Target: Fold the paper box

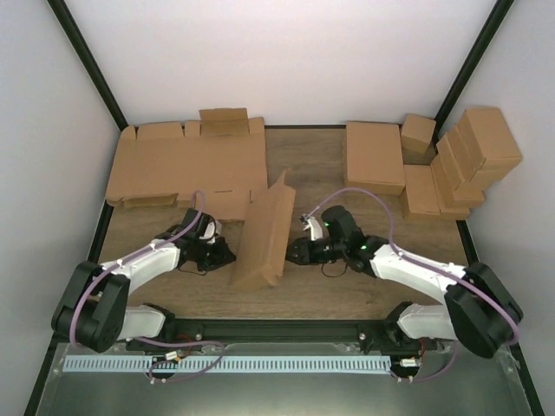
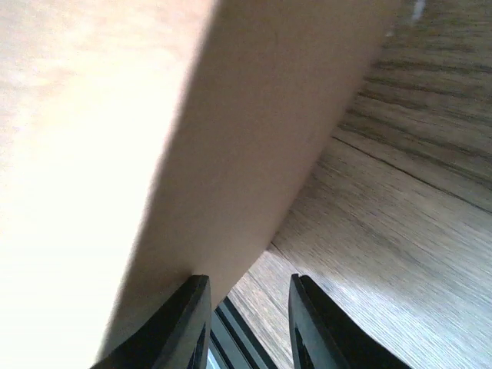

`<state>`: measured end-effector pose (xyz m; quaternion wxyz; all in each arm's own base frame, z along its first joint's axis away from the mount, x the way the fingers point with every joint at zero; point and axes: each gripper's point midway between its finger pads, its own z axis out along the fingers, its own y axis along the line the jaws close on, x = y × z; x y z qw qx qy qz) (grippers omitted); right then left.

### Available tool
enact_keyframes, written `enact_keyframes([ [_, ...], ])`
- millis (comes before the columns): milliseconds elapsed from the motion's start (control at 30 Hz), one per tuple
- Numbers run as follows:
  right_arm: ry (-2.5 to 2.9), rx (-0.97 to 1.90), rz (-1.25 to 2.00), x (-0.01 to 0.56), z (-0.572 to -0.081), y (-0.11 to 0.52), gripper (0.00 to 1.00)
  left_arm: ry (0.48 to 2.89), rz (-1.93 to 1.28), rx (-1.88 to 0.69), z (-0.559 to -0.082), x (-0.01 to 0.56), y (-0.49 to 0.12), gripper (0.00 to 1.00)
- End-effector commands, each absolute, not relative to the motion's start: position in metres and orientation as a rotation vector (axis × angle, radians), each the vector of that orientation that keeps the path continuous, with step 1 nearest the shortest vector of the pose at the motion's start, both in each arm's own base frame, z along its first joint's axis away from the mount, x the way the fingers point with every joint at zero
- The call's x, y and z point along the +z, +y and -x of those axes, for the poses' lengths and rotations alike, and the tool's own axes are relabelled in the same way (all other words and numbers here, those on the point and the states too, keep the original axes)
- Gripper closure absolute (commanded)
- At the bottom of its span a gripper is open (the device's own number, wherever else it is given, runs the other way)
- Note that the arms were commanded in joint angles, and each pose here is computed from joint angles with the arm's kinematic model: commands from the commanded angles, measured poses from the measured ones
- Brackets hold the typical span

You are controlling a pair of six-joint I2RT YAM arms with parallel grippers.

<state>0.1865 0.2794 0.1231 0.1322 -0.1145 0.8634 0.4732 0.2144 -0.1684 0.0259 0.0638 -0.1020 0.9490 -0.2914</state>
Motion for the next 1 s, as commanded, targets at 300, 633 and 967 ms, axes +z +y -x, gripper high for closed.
enact_keyframes([
  [300,2.356,1.378,0.49,0.154,-0.203,0.336,0.69,2.77,0.31,-0.721,-0.23,0.063,-0.15,0.65],
  [633,2.335,1.385,0.514,0.158,-0.212,0.347,0.67,2.598,0.297,-0.609,-0.247,0.141,-0.131,0.37],
  [967,2.326,1.393,0.531,0.159,-0.217,0.354,0.66,2.381,0.236,-0.655,-0.256,0.23,-0.128,0.14],
])
